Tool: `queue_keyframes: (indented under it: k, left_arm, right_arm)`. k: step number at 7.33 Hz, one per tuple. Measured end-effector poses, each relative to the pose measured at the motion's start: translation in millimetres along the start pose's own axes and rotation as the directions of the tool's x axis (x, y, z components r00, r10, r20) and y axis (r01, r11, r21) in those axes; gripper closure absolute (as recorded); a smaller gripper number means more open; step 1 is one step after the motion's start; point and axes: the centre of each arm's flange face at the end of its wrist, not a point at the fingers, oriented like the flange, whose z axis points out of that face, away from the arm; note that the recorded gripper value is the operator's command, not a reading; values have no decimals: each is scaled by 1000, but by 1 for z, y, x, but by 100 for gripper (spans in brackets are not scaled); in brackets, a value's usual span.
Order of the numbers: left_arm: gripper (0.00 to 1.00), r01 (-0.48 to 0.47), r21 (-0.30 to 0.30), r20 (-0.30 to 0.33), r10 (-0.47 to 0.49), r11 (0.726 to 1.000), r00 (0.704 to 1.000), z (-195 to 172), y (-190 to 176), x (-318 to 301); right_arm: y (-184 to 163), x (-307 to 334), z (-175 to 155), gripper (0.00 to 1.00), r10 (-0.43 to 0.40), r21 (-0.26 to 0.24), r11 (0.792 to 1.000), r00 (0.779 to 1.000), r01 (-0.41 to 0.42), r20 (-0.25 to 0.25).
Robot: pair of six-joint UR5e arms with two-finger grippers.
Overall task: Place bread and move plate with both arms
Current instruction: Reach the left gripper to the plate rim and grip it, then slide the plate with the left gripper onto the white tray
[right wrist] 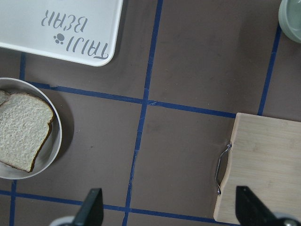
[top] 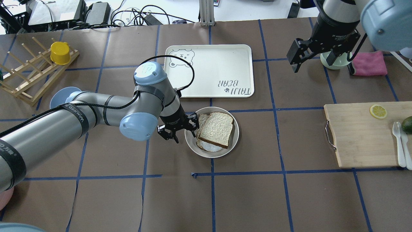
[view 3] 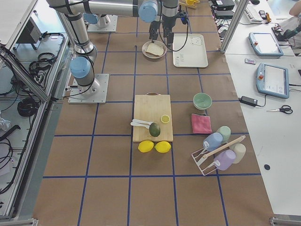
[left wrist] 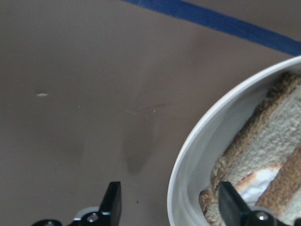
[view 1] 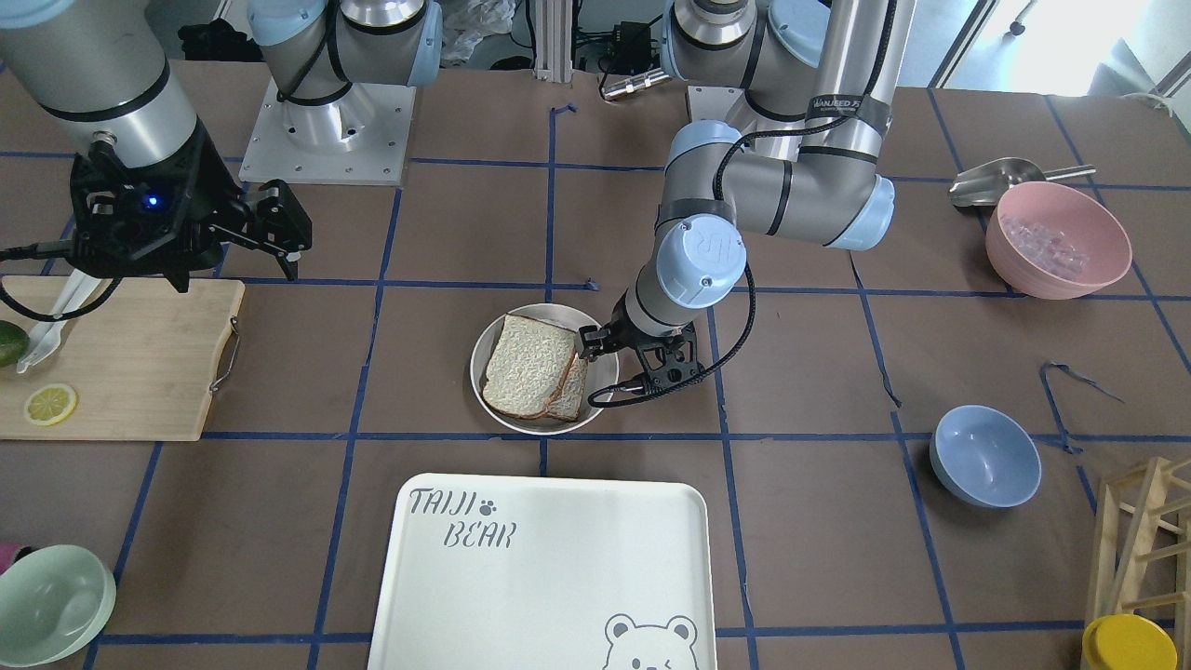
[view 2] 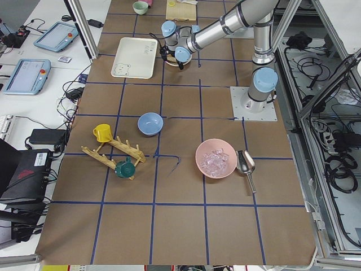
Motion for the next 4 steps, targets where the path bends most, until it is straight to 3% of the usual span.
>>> queue_keyframes:
  k: [1,4]
  left_arm:
    - [99,-1,-4,0,1,1000,1000,3,-1,0]
    - [100,-3,-14,-22,3,1000,1000,4,-2,1]
  right_arm:
    - [0,0,0,0,0,1,1000,1000,0,0]
    - [2,-1,-1,0,2,-2,1000,1000,-2,-2]
